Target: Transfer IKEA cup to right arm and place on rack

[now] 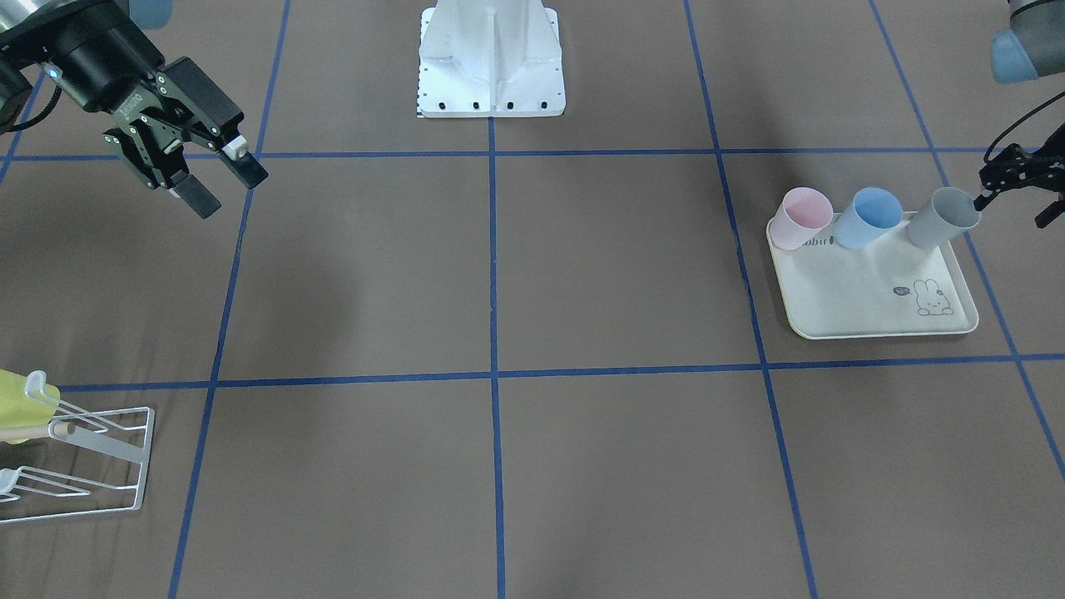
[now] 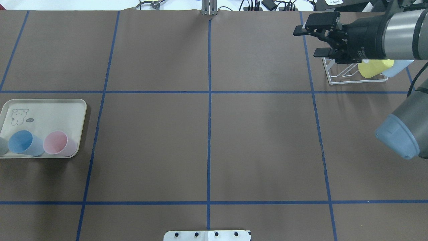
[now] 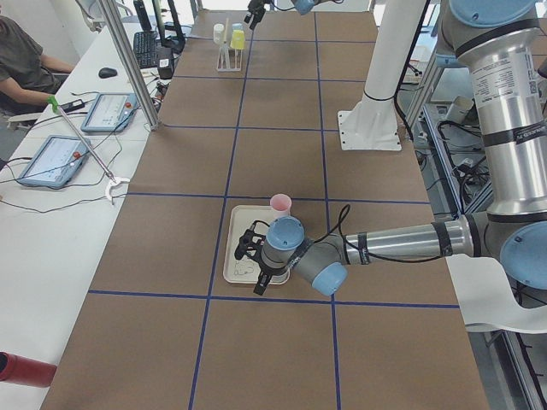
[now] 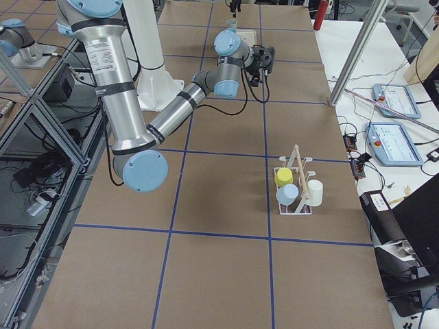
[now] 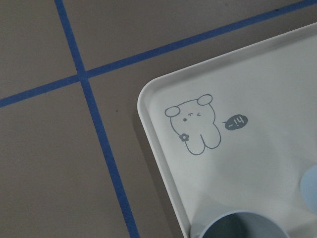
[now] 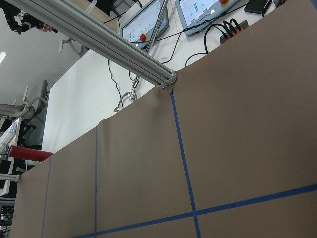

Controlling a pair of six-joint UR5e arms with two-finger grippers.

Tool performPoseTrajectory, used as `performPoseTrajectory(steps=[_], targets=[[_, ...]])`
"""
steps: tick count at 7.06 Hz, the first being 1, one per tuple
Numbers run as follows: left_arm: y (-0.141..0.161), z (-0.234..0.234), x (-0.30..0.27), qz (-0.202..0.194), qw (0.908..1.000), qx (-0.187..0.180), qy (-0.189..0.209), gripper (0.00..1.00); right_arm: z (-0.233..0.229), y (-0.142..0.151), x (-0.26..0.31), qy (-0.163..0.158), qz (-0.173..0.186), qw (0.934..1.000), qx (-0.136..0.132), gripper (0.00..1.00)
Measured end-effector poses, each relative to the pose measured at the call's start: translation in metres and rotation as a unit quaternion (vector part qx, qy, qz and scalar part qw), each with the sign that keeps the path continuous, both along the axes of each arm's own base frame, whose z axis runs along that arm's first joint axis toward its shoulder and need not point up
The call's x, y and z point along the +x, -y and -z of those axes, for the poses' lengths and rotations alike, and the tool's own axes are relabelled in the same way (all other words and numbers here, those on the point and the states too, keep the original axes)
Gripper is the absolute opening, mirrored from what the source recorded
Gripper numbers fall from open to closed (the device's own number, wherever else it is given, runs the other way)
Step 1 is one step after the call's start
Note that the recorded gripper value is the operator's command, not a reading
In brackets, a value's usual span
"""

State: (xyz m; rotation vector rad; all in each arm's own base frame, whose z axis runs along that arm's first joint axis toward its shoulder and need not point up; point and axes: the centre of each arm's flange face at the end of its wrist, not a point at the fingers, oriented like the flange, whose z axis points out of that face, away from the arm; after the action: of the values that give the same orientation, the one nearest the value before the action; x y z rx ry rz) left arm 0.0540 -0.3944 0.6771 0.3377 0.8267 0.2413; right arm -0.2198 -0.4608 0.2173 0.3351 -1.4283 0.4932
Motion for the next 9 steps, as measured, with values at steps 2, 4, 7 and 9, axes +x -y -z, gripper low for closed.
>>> performPoseTrajectory(steps=[2, 4, 7, 9], targets=[[0.000, -0.005, 0.001, 0.000, 1.0000, -0.005, 0.002, 0.99, 0.000, 0.000, 0.000, 0.000, 0.000, 1.0000, 0.000, 1.00], [-0.001, -0.008, 0.005, -0.004, 0.9999, -0.010, 0.003, 0.99, 0.000, 0.000, 0.001, 0.000, 0.000, 1.0000, 0.000, 1.00], [-0.006, -0.012, 0.022, -0.026, 0.9995, -0.016, 0.004, 0.99, 0.000, 0.000, 0.001, 0.001, -0.001, 1.0000, 0.001, 1.00], [-0.008, -0.014, 0.028, -0.035, 0.9992, -0.019, 0.002, 0.52, -0.002, -0.001, 0.002, 0.001, -0.001, 1.0000, 0.002, 1.00]])
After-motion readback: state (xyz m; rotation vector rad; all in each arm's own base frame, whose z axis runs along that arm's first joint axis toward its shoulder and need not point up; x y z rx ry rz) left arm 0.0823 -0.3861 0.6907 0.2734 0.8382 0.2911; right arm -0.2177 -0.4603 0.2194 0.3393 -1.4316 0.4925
